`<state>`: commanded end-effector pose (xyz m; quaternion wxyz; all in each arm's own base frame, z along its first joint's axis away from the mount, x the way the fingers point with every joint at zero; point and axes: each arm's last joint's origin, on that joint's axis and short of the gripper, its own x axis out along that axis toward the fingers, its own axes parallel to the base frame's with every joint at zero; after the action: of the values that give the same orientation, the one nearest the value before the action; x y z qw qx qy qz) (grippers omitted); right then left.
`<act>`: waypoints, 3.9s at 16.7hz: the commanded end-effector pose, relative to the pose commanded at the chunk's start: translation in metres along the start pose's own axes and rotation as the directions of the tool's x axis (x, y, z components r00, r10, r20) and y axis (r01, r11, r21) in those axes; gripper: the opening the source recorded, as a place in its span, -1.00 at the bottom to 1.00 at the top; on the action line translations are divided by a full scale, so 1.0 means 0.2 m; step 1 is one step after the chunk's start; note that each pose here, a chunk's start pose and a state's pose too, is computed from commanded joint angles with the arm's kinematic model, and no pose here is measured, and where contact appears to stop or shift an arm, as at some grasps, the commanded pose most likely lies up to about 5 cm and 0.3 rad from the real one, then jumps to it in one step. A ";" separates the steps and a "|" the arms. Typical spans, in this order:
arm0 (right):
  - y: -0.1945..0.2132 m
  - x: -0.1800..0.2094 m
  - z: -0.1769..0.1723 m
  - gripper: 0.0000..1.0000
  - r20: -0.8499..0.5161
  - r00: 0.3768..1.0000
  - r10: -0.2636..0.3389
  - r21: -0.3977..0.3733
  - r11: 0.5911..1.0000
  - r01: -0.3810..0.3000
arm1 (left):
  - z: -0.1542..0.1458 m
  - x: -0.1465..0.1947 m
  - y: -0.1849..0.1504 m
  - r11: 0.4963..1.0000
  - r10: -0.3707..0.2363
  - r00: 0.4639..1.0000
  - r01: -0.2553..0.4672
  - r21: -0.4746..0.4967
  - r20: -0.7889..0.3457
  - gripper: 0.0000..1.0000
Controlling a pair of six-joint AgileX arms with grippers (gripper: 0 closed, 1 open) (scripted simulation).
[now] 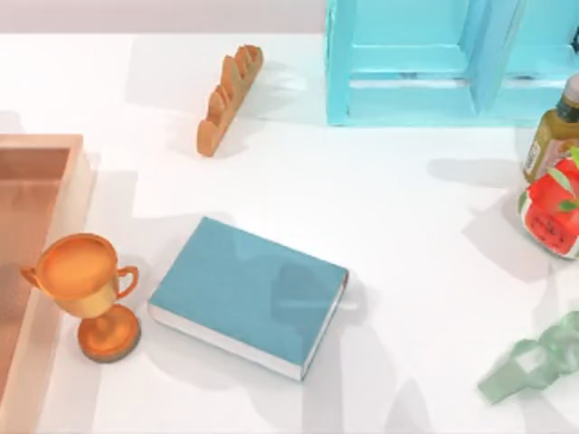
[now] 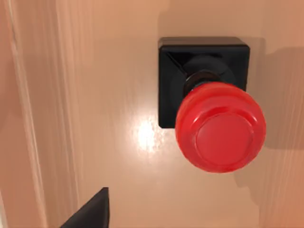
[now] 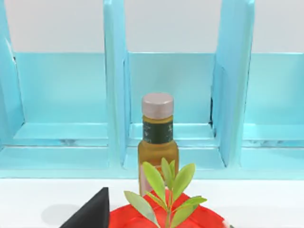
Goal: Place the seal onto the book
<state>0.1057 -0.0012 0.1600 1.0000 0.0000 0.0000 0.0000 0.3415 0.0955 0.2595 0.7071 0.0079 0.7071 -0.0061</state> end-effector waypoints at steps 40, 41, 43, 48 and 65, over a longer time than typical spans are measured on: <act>0.00 0.00 0.00 1.00 0.000 1.000 0.000 0.000 1.000 0.000 | 0.00 0.50 0.00 1.000 0.000 1.000 0.000 0.000 0.000 -1.00; 0.00 0.00 0.00 1.00 0.000 1.000 0.000 0.000 1.000 0.000 | 0.00 0.50 0.00 1.000 0.000 1.000 0.000 0.003 0.001 -1.00; 0.00 0.00 0.00 1.00 0.000 1.000 0.000 0.000 1.000 0.000 | 0.01 0.48 -0.02 1.000 0.000 1.000 0.000 -0.001 0.000 -1.00; 0.00 0.00 0.00 1.00 0.000 1.000 0.000 0.000 1.000 0.000 | 0.10 0.21 -0.28 1.000 -0.001 1.000 0.001 -0.015 -0.009 -1.00; 0.00 0.00 0.00 1.00 0.000 1.000 0.000 0.000 1.000 0.000 | 0.05 -0.25 -0.99 0.999 0.028 0.993 -0.026 -0.020 0.114 -1.00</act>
<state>0.1057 -0.0012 0.1600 1.0000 0.0000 0.0000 0.0000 0.3470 -0.1033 0.3092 0.7463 0.0105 0.6655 0.0097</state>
